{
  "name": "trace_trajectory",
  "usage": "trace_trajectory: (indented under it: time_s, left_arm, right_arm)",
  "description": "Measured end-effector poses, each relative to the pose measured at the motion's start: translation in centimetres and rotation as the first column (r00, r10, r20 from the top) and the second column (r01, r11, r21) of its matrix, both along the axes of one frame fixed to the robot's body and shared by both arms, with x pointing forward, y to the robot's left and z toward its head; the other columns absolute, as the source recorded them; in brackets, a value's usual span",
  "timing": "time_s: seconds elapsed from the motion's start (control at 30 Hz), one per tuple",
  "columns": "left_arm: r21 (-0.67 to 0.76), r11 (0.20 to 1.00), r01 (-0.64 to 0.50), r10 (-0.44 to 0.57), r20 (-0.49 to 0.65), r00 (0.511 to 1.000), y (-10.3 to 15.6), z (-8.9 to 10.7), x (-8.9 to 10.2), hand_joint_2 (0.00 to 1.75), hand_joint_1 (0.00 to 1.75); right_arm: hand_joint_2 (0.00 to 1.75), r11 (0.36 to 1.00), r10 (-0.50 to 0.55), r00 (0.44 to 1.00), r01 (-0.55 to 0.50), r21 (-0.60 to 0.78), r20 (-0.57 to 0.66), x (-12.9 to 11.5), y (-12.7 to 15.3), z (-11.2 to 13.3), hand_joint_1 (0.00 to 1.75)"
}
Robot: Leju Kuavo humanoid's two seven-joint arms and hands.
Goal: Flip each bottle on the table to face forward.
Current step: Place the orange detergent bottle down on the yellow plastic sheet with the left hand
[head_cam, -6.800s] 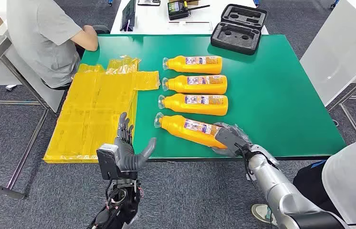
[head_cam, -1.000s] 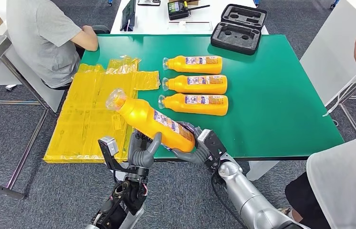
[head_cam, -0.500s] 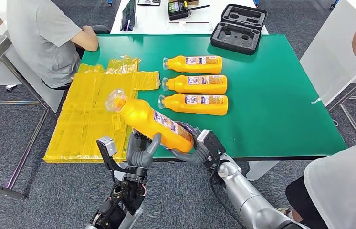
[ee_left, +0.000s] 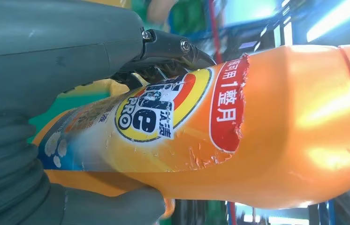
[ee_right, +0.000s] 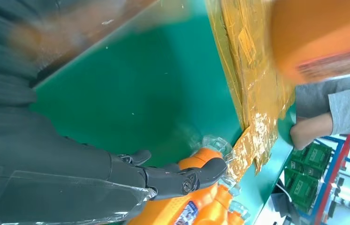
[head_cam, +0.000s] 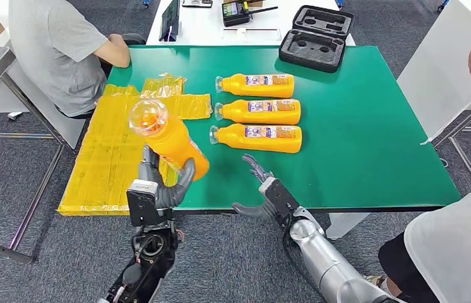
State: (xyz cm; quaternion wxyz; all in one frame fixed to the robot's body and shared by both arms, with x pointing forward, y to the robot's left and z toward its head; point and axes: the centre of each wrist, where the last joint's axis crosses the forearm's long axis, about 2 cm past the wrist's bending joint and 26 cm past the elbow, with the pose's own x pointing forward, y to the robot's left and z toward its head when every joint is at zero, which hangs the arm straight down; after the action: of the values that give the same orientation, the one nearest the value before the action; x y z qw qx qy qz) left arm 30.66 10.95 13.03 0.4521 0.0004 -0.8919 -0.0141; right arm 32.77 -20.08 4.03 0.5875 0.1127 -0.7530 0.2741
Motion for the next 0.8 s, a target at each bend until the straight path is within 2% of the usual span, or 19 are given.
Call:
trace_trajectory:
  time_s: [0.2,0.4,0.47,0.53,0.57,0.63,0.67,0.7,0.73,0.77,0.8]
  left_arm:
    - [-0.024,0.999,0.033,-0.032,0.048,0.998,1.8,1.6,1.9,1.75,1.75]
    - [0.076,0.992,-0.096,0.085,0.137,0.987,2.7,2.6,2.8,1.75,1.75]
    - [0.185,0.964,-0.191,0.147,0.228,0.962,3.2,3.0,3.1,1.75,1.75]
    - [0.373,0.873,-0.313,0.162,0.385,0.909,3.9,3.7,3.7,1.75,1.75]
    - [0.491,0.782,-0.383,0.14,0.46,0.877,4.5,4.1,4.3,1.75,1.75]
    - [0.698,0.502,-0.512,0.066,0.559,0.827,5.8,4.6,5.5,1.75,1.75]
    - [0.76,0.341,-0.554,0.021,0.583,0.812,6.4,4.6,5.9,1.75,1.75]
    - [0.787,0.23,-0.573,-0.008,0.59,0.807,6.9,4.4,6.3,1.75,1.75]
    - [0.798,0.17,-0.578,-0.015,0.588,0.809,7.3,4.2,6.5,1.75,1.75]
    - [0.804,0.155,-0.575,0.002,0.581,0.814,7.6,4.1,6.7,1.75,1.71]
    - [0.806,0.174,-0.565,0.04,0.568,0.822,7.8,4.0,6.9,1.75,1.61]
  right_arm:
    - [1.75,0.999,-0.007,1.0,0.008,0.044,-0.025,-0.7,0.1,-0.4,0.0]
    - [1.75,0.999,-0.01,1.0,0.011,0.052,-0.028,-0.6,0.1,-0.4,0.0]
    - [1.75,0.998,-0.006,1.0,0.008,0.055,-0.029,-0.6,0.2,-0.4,0.0]
    - [1.75,0.998,0.001,1.0,0.0,0.059,-0.03,-0.6,0.4,-0.3,0.0]
    - [1.75,0.998,0.007,1.0,-0.005,0.063,-0.03,-0.6,0.5,-0.2,0.0]
    - [1.75,0.997,0.017,0.999,-0.015,0.073,-0.03,-0.5,0.9,0.0,0.0]
    - [1.75,0.997,0.022,0.999,-0.02,0.078,-0.03,-0.4,1.1,0.1,0.0]
    - [1.75,0.996,0.025,0.999,-0.023,0.082,-0.03,-0.4,1.3,0.1,0.0]
    - [1.75,0.996,0.027,0.999,-0.024,0.084,-0.03,-0.4,1.4,0.1,0.0]
    - [1.75,0.996,0.029,0.999,-0.026,0.086,-0.031,-0.4,1.4,0.2,0.0]
    - [1.75,0.996,0.031,0.999,-0.028,0.089,-0.032,-0.4,1.5,0.2,0.0]
